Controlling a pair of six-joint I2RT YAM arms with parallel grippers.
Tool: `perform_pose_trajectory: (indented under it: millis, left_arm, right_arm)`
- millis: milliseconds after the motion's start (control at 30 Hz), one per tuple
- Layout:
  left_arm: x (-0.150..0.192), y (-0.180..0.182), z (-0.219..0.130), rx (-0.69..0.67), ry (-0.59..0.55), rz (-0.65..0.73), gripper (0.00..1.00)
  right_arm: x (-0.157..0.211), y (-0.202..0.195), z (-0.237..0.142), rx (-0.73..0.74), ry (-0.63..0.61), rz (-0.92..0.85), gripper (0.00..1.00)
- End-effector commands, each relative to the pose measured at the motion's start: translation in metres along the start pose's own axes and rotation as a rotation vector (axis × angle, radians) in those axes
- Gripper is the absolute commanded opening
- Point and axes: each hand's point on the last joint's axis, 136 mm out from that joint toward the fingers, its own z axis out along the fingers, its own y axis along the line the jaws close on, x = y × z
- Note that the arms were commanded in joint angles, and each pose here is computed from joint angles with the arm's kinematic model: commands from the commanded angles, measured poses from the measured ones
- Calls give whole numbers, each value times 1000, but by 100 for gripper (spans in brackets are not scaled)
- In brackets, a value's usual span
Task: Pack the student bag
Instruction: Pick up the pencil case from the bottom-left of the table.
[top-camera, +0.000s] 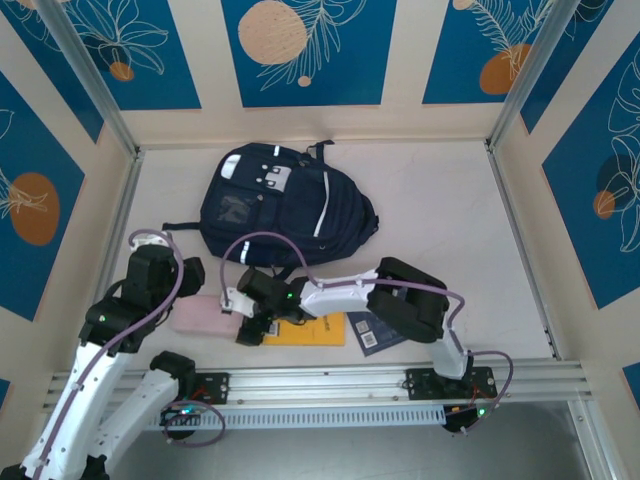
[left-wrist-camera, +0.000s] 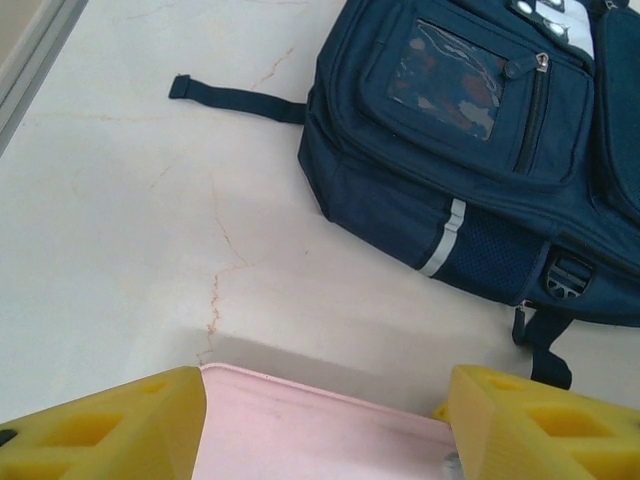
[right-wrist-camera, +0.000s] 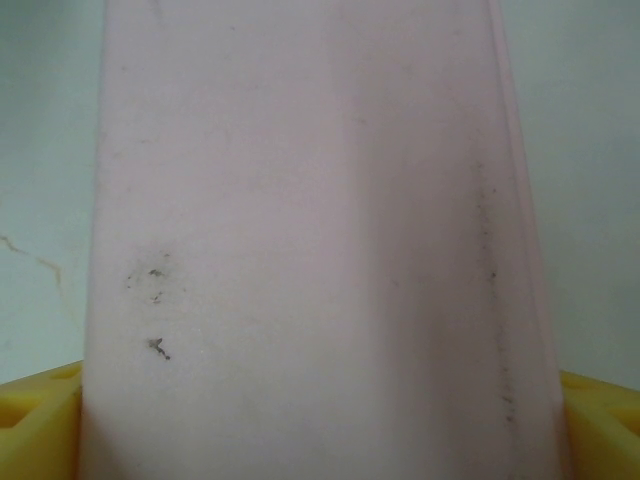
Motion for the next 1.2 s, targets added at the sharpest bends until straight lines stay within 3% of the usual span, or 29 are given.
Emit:
perform_pose_trajectory:
  millis: [0, 200, 433, 600, 833, 1167]
  left_arm:
    - [-2, -8, 0, 38, -2, 20, 71]
    - [-6, -26, -1, 125, 14, -58, 85]
    - [-24, -62, -18, 312, 22, -146, 93]
    - [-15, -100, -12, 499, 111, -223, 93]
    - [-24, -171, -33, 966, 173, -310, 94]
    - [-25, -191, -36, 1077, 215, -302, 90]
  right_arm:
    - [-36, -21, -40, 103, -136, 58, 78]
    - [-27, -42, -79, 216, -189, 142, 78]
    - [2, -75, -134, 381, -225, 275, 78]
    - [12, -74, -173, 377, -330, 356, 79]
    - [17, -63, -212, 345, -455, 401, 79]
    - [11, -45, -243, 220, -599, 430, 78]
